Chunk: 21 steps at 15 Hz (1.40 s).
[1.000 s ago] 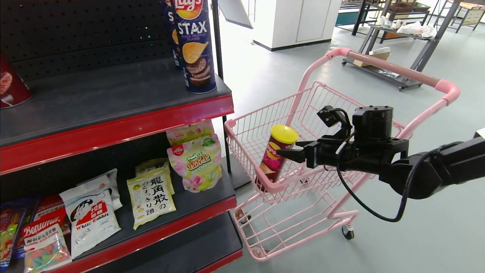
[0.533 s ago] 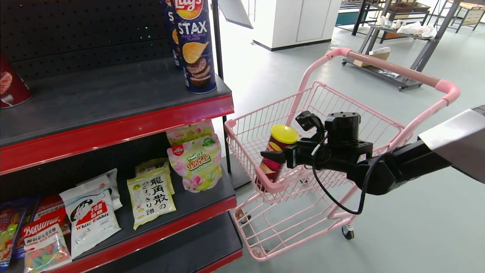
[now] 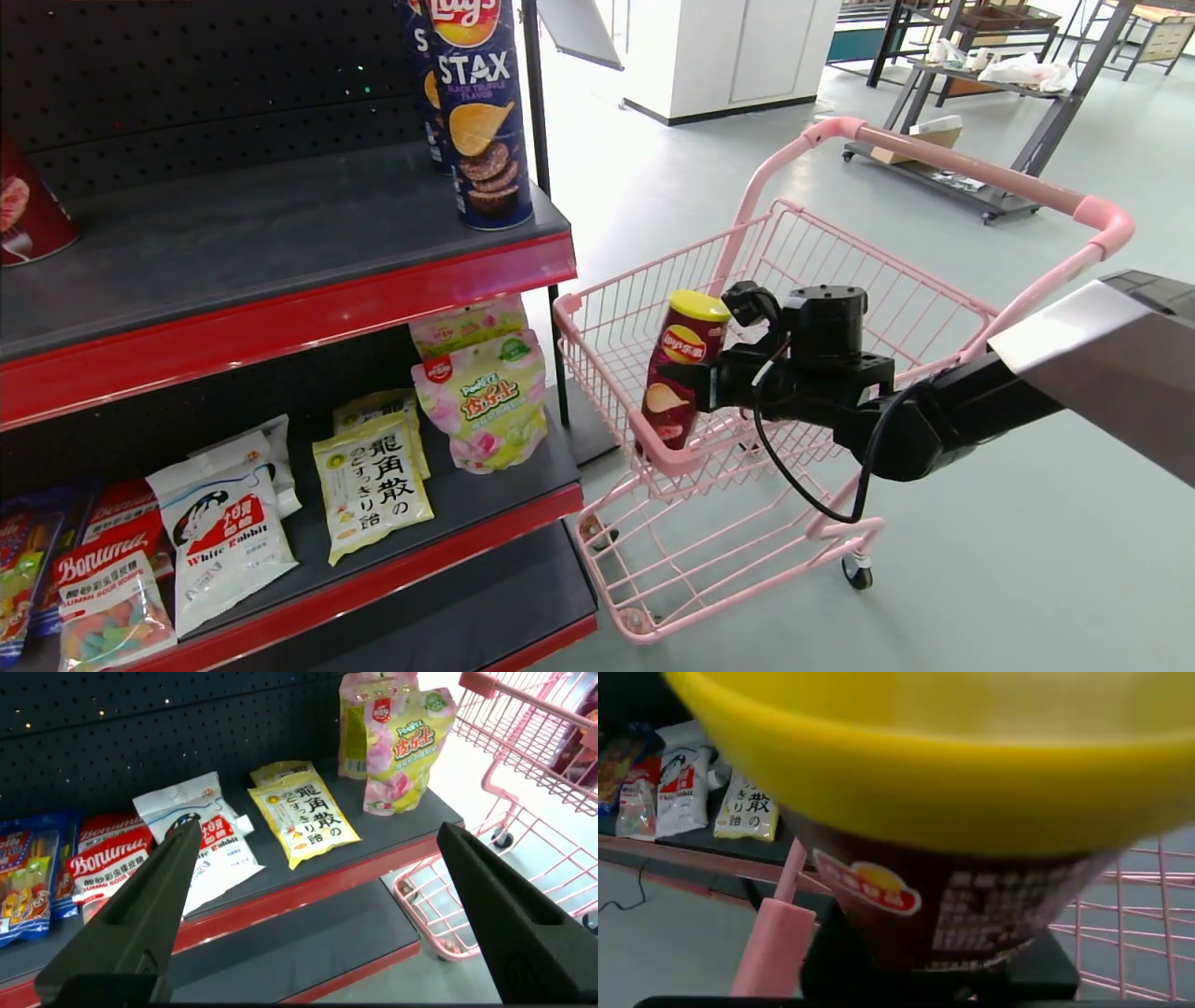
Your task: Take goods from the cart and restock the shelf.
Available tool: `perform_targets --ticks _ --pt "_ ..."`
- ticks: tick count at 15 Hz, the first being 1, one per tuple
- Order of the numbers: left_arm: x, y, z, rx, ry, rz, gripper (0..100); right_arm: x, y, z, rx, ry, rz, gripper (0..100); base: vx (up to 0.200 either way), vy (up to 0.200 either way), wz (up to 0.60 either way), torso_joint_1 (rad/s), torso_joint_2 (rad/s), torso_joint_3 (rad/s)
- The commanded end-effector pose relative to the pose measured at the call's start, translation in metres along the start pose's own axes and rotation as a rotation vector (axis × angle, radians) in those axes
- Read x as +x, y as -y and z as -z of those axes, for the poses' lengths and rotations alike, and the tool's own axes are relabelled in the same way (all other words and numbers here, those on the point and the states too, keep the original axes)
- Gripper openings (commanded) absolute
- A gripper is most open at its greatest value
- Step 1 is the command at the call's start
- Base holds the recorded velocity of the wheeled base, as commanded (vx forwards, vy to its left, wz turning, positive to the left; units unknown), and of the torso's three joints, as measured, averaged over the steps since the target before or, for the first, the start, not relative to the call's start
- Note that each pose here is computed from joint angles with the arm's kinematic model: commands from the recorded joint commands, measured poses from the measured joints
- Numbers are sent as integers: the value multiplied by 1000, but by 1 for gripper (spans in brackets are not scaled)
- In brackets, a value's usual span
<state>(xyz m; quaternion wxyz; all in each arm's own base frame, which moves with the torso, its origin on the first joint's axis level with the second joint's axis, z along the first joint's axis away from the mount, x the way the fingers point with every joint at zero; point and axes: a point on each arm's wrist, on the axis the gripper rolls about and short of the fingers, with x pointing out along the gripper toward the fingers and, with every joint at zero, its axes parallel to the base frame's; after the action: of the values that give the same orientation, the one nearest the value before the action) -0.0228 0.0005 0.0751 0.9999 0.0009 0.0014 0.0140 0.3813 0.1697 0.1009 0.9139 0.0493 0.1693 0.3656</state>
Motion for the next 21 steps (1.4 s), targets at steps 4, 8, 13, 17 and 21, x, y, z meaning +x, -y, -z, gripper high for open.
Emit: perform_targets --ticks 4,8,13,17,21 --pt "0 0 0 0 0 -1 100 -63 -20 -96 -71 197 31 0 0 0 0 0 0 0" --pt "0 0 0 0 0 -1 100 -170 -71 -157 -81 225 34 0 0 0 0 0 0 0" --pt "0 0 0 1 0 -1 100 -215 -133 -130 -67 46 -161 0 0 0 0 0 0 0" --pt "0 0 0 1 0 0 100 -198 -128 -117 -136 59 -163 0 0 0 0 0 0 0" --pt "0 0 0 1 0 0 100 -183 -117 -102 -268 7 -125 0 0 0 0 0 0 0"
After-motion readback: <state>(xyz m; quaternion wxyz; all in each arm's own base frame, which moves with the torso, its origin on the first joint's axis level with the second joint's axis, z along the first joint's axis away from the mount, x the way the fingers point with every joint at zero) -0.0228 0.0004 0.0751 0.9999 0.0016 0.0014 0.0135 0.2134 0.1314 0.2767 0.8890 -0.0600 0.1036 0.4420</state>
